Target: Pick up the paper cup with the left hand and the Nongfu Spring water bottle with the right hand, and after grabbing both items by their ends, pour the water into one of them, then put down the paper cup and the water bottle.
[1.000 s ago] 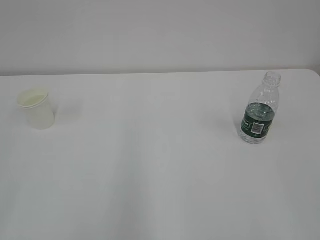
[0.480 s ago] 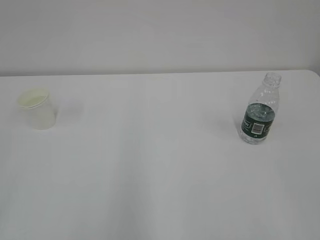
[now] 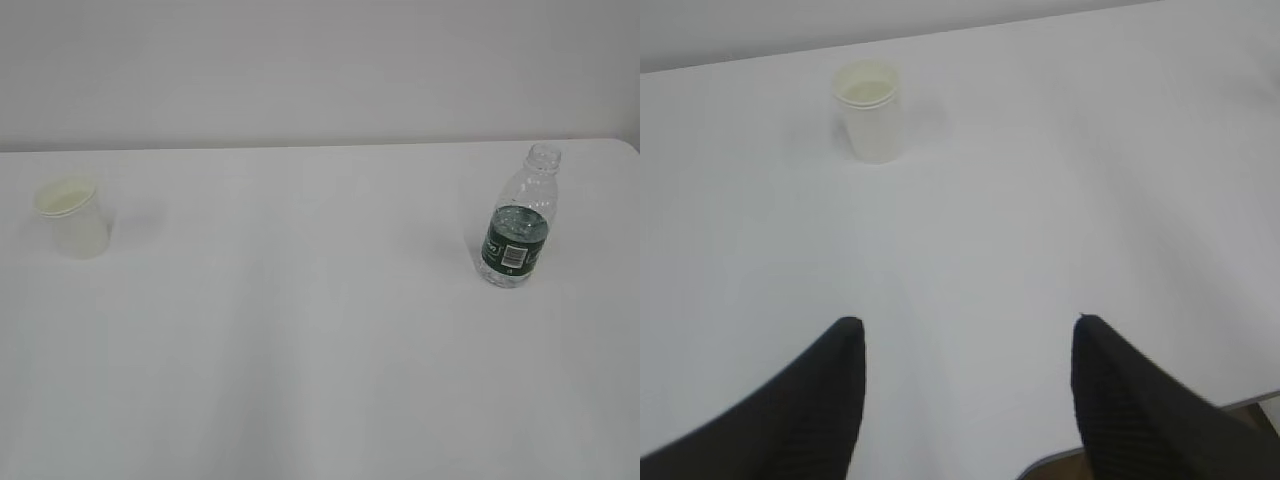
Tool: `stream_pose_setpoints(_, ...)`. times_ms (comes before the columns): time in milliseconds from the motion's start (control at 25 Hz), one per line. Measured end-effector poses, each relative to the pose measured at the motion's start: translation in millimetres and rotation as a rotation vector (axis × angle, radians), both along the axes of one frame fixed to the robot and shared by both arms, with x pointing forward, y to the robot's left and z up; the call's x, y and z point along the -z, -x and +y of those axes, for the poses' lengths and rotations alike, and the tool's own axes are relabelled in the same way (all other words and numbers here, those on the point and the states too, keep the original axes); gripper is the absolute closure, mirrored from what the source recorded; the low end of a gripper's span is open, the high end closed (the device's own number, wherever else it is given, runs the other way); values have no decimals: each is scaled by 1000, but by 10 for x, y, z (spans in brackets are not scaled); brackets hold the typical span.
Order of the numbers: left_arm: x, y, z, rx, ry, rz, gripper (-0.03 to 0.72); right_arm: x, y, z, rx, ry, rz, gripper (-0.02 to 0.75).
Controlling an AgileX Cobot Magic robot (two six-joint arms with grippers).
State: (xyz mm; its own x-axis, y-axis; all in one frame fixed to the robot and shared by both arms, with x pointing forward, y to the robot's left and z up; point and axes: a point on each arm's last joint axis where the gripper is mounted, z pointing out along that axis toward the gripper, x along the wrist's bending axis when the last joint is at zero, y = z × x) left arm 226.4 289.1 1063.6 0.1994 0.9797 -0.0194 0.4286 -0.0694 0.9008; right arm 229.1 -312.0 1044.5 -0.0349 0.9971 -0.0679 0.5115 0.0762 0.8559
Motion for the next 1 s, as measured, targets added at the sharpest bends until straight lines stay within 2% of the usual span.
stream_pose_setpoints(1000,0,0,0,0,0,0,228,0,0,0,1,0,0,183)
